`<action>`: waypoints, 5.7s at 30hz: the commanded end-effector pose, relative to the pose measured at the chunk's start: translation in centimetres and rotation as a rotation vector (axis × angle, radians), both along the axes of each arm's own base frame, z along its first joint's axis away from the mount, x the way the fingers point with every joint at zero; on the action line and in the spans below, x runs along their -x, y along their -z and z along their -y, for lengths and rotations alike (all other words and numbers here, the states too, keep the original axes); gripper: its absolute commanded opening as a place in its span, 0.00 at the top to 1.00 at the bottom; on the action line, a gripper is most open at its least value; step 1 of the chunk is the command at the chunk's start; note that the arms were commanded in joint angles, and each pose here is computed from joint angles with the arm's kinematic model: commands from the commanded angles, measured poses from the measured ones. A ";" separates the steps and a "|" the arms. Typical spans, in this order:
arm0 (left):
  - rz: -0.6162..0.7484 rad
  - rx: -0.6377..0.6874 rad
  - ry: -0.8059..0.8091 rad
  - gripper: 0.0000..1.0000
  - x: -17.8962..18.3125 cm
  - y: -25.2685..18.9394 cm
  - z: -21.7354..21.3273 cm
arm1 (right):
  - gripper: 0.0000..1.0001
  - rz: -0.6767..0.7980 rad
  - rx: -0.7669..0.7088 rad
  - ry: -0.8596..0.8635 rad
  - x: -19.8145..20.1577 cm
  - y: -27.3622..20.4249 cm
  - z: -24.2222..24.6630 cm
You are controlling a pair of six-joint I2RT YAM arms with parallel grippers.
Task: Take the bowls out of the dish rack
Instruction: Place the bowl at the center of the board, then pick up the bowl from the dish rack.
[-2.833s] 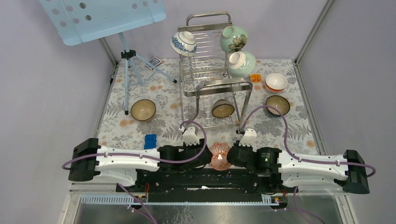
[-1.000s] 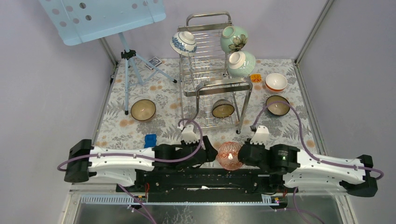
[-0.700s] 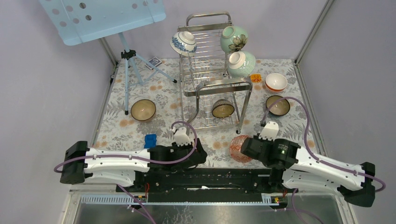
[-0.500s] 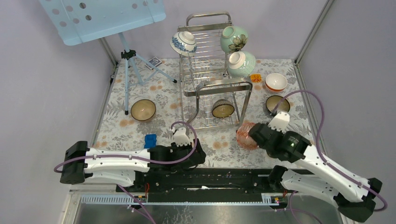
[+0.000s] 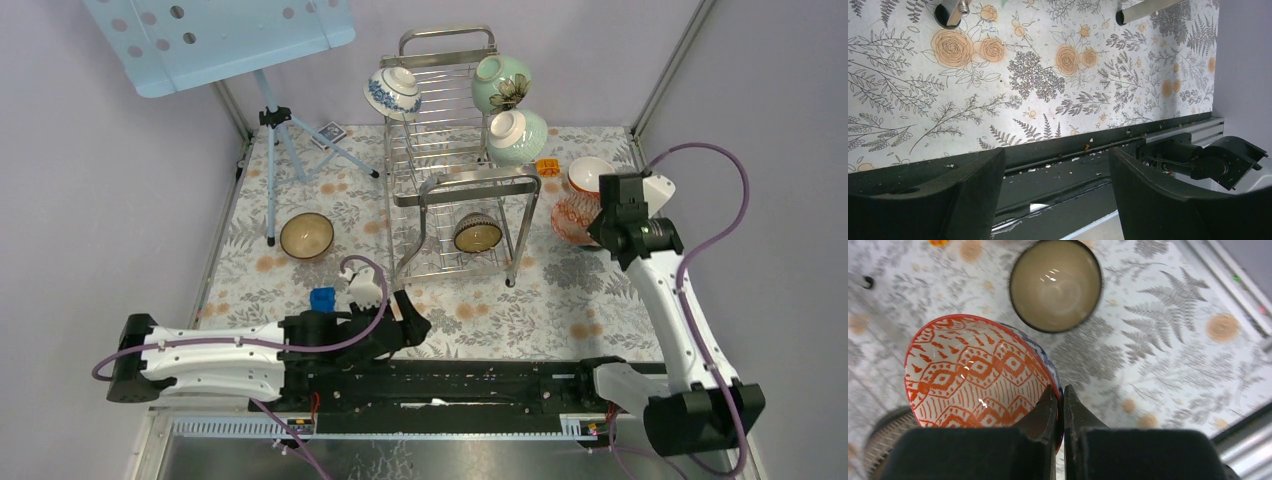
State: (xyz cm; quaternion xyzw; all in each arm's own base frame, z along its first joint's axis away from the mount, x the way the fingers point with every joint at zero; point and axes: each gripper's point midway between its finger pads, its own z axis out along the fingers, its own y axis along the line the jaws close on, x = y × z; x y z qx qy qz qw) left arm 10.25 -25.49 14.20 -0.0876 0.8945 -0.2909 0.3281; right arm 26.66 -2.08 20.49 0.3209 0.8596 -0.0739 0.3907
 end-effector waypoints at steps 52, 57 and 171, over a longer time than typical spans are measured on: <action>0.068 -0.058 -0.131 0.20 -2.0 1.4 -2.2 | 0.88 -0.045 -0.264 0.090 -21.3 14.5 -5.1; 0.069 -0.055 -0.129 0.19 -2.0 1.2 -2.1 | 0.77 -0.048 -0.268 0.068 -21.4 14.3 -5.4; 0.527 1.061 0.043 0.19 -31.9 -28.9 -9.4 | 0.06 0.731 -0.591 -0.768 9.7 -6.0 -14.5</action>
